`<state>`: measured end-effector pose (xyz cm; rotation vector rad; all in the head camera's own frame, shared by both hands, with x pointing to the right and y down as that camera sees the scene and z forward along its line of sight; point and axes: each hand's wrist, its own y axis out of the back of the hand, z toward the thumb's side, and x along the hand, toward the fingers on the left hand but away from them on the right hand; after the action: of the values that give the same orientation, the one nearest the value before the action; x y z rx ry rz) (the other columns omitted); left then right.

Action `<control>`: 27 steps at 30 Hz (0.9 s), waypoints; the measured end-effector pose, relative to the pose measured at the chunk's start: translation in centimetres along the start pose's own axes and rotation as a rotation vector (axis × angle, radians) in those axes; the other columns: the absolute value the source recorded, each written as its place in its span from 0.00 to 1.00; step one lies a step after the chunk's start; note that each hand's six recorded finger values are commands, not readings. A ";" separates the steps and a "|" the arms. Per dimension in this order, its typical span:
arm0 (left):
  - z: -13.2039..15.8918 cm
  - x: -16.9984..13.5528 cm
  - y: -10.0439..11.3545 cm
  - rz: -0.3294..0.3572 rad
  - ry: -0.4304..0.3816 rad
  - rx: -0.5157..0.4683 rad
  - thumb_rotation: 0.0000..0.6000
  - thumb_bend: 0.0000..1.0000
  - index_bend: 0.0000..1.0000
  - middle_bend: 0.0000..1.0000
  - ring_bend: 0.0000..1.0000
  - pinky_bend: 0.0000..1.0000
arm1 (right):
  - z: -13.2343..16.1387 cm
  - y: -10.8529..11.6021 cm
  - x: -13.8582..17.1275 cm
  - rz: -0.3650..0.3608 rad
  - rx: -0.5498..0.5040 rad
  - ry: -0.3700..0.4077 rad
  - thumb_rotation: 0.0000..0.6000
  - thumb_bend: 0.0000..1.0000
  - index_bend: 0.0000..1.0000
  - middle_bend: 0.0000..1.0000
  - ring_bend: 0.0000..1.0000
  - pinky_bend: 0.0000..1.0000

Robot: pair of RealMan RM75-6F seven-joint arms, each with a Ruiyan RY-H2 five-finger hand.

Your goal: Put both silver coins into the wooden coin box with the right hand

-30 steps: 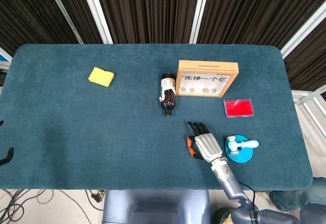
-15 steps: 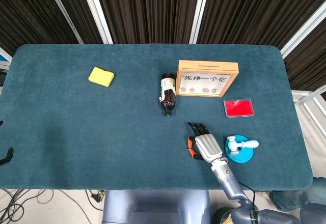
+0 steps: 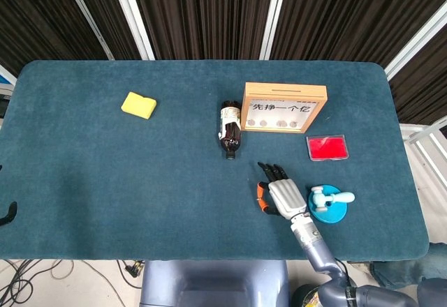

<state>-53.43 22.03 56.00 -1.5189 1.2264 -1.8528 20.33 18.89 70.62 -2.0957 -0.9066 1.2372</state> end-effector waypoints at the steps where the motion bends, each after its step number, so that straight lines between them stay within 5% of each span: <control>1: 0.0 0.0 0.0 0.001 0.001 -0.001 1.00 0.40 0.01 0.00 0.00 0.00 | 0.0 0.8 -0.1 -0.015 0.003 0.003 1.00 0.55 0.72 0.00 0.00 0.00; 18: 0.1 0.0 -0.1 0.000 0.000 0.005 1.00 0.40 0.01 0.00 0.00 0.00 | 1.1 19.2 -5.3 -0.222 0.045 -0.051 1.00 0.55 0.73 0.00 0.00 0.00; 27: -0.1 0.1 -0.1 0.002 0.018 0.003 1.00 0.40 0.01 0.00 0.00 0.00 | 1.2 24.4 -10.3 -0.199 0.042 -0.123 1.00 0.55 0.73 0.00 0.00 0.00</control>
<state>-53.53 22.02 56.18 -1.5023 1.2321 -1.8705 22.30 -4.29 57.84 -1.8626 -1.1055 1.2786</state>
